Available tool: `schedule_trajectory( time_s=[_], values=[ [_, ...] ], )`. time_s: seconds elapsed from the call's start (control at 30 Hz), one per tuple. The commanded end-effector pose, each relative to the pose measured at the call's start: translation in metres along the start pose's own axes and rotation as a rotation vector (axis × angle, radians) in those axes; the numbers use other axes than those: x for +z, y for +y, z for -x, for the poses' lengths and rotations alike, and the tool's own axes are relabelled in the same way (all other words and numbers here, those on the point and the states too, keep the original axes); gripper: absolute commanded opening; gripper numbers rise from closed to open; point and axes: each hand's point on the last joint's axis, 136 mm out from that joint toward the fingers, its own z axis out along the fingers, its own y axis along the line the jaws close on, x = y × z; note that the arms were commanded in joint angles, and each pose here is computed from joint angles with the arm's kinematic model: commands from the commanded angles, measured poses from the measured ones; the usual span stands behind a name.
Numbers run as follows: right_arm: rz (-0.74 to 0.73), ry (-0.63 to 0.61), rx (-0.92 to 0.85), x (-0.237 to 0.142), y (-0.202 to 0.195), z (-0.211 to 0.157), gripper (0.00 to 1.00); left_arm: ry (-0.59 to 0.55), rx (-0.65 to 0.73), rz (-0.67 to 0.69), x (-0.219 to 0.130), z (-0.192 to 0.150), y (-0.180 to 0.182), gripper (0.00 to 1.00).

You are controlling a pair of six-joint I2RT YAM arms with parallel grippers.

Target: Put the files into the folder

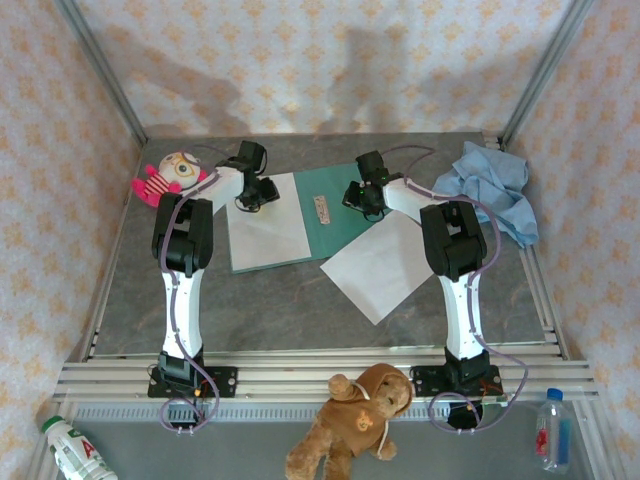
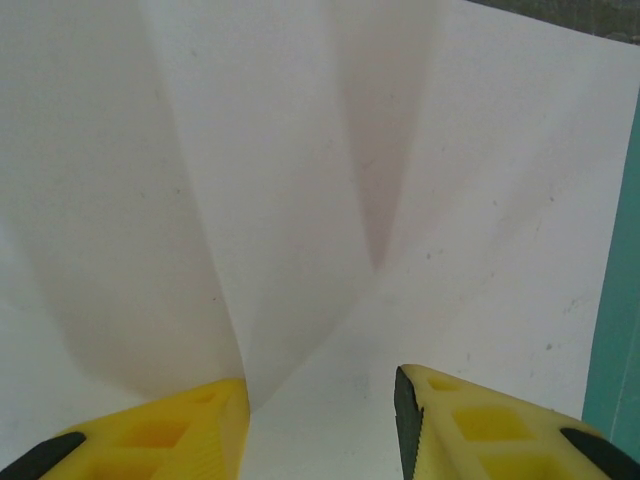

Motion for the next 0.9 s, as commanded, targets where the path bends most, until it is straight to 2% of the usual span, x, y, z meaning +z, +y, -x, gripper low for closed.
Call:
schedule_trajectory(
  time_s=[0.0,0.5,0.7,0.87],
  values=[
    [-0.075,0.041,0.020,0.000,-0.015,-0.015,0.33,0.009,0.008,0.021,-0.019,-0.003,0.004,0.44],
    [-0.071,0.045,0.021,0.001,-0.011,-0.017,0.33,-0.037,0.035,0.023,-0.062,0.011,-0.005,0.50],
    [-0.069,0.047,0.022,0.000,-0.009,-0.017,0.33,-0.033,0.048,0.011,-0.085,-0.005,-0.010,0.50],
    [-0.060,0.047,0.024,-0.002,-0.006,-0.016,0.33,-0.010,0.064,-0.012,-0.102,-0.042,-0.013,0.49]
  ],
)
